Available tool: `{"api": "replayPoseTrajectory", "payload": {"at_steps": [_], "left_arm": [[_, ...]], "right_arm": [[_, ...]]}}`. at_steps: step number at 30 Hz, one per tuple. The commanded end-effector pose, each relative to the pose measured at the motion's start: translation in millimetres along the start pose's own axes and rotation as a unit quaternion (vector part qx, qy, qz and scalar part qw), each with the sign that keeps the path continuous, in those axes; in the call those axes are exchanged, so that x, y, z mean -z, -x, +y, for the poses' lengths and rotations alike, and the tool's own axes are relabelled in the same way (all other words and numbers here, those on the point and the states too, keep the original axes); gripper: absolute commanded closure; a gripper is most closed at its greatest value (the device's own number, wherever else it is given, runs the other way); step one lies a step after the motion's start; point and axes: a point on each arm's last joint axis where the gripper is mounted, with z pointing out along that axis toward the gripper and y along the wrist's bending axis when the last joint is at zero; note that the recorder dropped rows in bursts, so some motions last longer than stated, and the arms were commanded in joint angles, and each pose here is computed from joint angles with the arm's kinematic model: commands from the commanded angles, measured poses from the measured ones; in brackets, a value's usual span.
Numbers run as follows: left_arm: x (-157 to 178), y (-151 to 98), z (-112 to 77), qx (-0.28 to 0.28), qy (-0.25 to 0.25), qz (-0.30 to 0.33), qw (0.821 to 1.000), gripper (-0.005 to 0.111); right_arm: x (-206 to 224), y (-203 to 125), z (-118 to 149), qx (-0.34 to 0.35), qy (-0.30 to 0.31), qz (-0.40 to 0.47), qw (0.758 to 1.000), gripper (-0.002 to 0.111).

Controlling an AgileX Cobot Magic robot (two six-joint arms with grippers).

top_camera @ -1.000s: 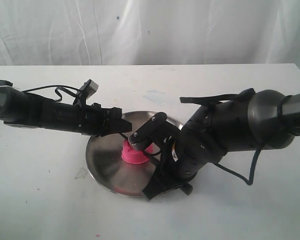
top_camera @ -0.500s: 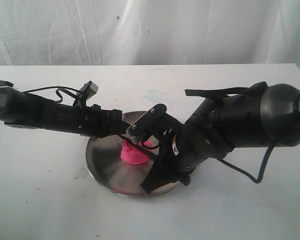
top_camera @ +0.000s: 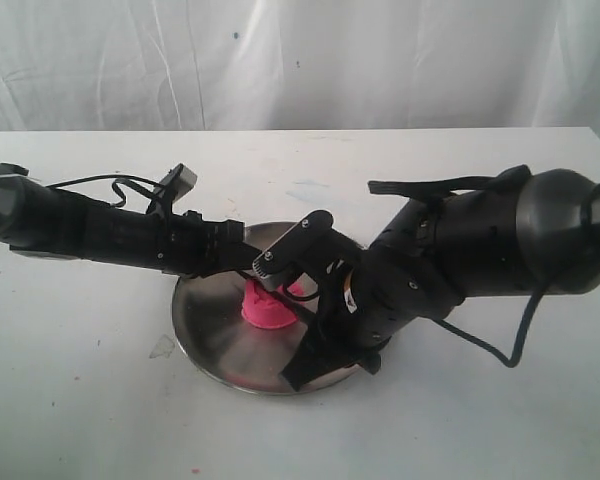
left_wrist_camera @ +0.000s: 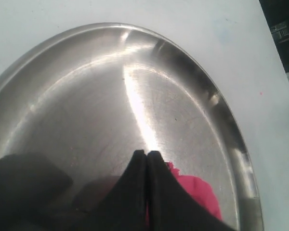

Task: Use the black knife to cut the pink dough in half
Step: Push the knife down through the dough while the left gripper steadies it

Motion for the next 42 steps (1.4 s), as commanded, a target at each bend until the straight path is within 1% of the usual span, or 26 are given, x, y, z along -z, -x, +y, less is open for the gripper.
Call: {"api": "replayPoseTrajectory", "payload": {"at_steps": [1, 11, 16, 23, 29, 42], "left_arm": [[-3, -6, -2.9, -0.005, -0.016, 0.019, 1.0, 0.107], [-3, -7, -2.9, -0.008, -0.016, 0.02, 1.0, 0.107], [-3, -9, -0.9, -0.021, -0.006, 0.034, 0.999, 0.107], [-3, -9, 1.5, -0.023, 0.007, 0.033, 0.999, 0.107], [-3, -9, 1.8, -0.022, 0.009, 0.032, 0.999, 0.107], [-3, -8, 1.6, -0.021, 0.008, 0.031, 0.999, 0.107]], "right_arm": [[-11, -2, 0, 0.003, 0.001, 0.005, 1.0, 0.108], [-18, -3, 1, 0.004, 0.002, 0.01, 1.0, 0.108], [-10, 0, 0, 0.003, 0.001, -0.003, 1.0, 0.108], [-3, 3, 0, 0.002, 0.001, -0.019, 1.0, 0.108], [-3, 4, 0, 0.002, 0.001, -0.021, 1.0, 0.108], [-18, -2, 2, 0.004, 0.003, 0.002, 1.0, 0.108]]}}
